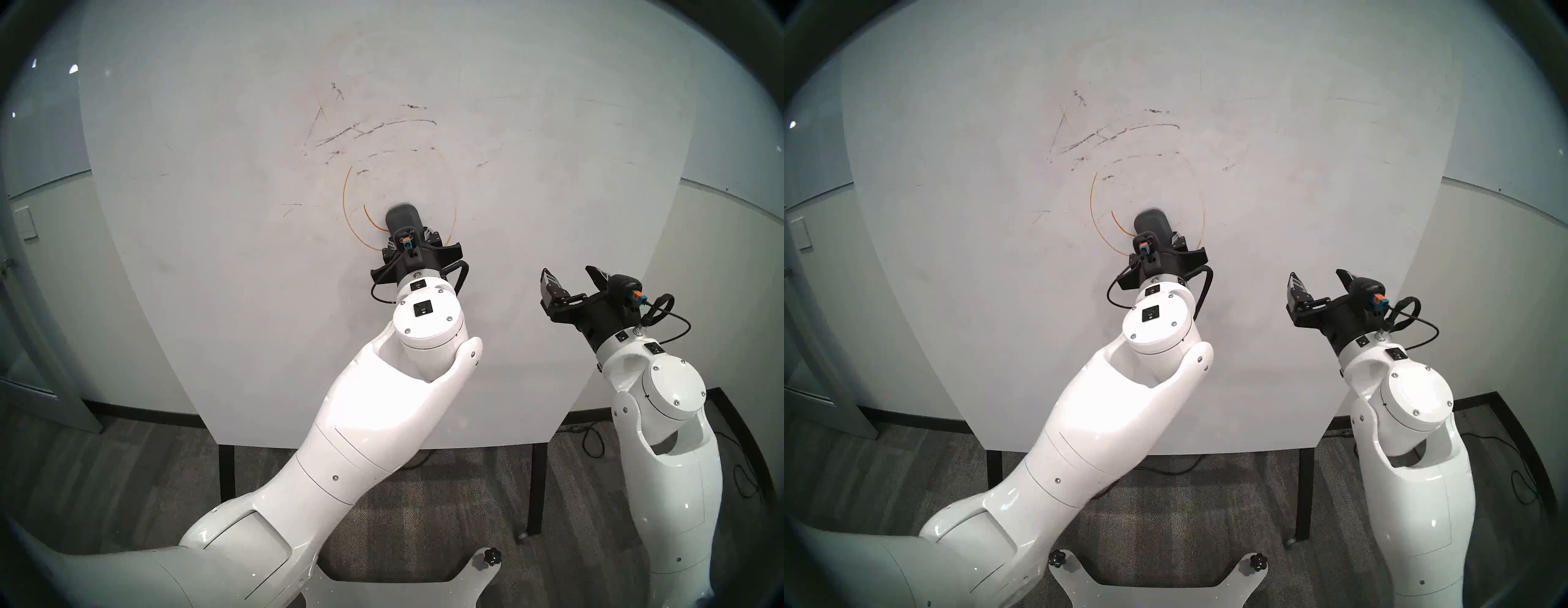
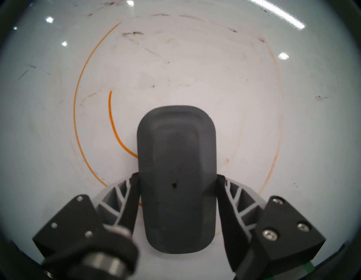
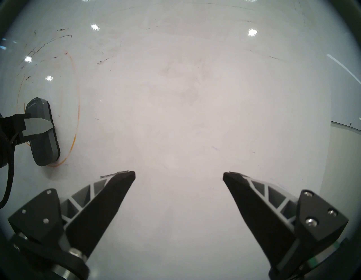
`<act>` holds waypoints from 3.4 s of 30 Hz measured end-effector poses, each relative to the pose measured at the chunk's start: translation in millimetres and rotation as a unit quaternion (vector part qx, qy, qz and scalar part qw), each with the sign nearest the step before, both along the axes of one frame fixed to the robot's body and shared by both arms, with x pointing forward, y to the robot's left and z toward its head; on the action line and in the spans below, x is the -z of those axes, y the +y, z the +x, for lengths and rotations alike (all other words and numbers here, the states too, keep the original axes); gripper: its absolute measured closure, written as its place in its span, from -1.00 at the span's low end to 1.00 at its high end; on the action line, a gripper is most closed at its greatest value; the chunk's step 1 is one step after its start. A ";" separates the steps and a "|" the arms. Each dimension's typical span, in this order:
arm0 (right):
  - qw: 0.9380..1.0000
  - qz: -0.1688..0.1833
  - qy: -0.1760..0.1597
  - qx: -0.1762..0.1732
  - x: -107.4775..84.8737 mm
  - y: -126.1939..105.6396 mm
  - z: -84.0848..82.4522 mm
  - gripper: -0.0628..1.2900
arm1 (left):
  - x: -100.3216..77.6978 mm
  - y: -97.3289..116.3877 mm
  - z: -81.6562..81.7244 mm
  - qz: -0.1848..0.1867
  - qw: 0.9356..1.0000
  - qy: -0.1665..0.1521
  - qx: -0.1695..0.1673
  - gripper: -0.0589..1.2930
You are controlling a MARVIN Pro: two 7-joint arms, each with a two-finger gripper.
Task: Erase all marks on the whiteboard with the eraser
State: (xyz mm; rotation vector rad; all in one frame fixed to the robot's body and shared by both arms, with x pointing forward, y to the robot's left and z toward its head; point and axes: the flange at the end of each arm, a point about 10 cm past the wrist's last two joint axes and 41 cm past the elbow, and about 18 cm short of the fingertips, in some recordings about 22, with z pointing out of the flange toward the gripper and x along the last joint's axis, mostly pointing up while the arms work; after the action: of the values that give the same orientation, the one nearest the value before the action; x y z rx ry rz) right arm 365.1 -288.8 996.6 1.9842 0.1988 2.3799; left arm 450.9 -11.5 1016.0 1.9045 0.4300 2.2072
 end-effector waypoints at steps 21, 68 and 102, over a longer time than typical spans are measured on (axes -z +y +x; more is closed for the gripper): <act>1.000 0.000 0.000 0.000 0.0 0.0 0.0 -0.90 | 0.1 28.5 2.4 0.023 1.000 -0.014 0.000 -0.08; 1.000 0.000 0.000 0.000 0.0 0.0 0.0 -0.90 | -13.8 79.8 6.9 0.074 0.997 -0.027 -0.018 -0.08; 1.000 0.000 0.000 0.000 0.1 -0.1 0.1 -0.90 | -27.2 90.7 7.4 0.109 0.994 -0.025 -0.017 -0.08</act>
State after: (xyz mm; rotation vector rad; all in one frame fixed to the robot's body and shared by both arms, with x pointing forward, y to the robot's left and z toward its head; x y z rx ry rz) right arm 365.2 -288.9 996.5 1.9849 0.1982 2.3794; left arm 458.3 79.2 1043.2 1.9538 0.2231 2.4048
